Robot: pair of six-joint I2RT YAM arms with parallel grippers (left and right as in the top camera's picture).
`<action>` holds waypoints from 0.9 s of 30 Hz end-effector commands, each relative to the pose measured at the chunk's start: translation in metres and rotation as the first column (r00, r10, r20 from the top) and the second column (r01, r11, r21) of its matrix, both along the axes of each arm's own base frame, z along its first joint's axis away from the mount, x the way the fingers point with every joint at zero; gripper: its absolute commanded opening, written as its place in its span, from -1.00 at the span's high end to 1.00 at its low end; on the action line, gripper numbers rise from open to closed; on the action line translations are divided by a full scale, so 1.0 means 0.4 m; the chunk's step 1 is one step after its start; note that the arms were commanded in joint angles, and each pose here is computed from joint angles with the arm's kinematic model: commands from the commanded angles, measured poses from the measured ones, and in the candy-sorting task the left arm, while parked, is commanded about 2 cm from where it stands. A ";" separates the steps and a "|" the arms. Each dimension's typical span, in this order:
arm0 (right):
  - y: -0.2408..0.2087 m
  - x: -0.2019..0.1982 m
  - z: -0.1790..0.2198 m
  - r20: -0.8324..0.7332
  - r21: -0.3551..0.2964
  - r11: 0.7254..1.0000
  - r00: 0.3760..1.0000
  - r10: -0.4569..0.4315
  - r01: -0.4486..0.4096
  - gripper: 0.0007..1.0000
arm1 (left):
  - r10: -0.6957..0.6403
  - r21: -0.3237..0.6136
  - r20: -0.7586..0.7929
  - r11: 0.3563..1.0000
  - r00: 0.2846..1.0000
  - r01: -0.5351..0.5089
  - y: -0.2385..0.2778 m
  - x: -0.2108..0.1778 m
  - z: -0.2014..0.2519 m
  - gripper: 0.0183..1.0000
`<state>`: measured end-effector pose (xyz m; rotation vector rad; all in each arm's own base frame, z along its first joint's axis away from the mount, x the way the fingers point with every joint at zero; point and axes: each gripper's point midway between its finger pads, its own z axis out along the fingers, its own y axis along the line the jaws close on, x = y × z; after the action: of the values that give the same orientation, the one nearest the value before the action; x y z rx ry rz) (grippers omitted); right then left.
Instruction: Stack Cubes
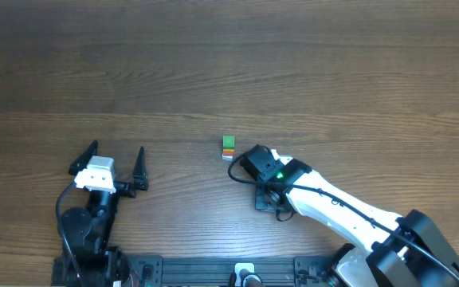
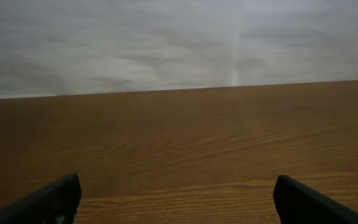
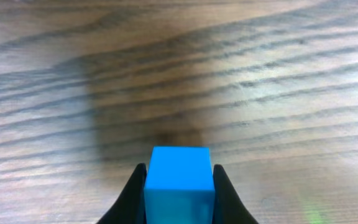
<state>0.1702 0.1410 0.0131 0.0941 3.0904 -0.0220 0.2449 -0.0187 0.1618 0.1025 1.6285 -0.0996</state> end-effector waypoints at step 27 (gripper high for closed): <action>0.266 0.346 0.322 0.190 0.057 0.993 0.977 0.094 -0.107 0.98 | -0.002 0.013 0.002 1.000 1.000 0.002 0.001 0.000 -0.004 -1.00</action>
<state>0.3008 0.2454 0.1433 -0.0555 2.9069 0.1069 0.2449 -0.0187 0.1618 0.1021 1.6285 -0.0999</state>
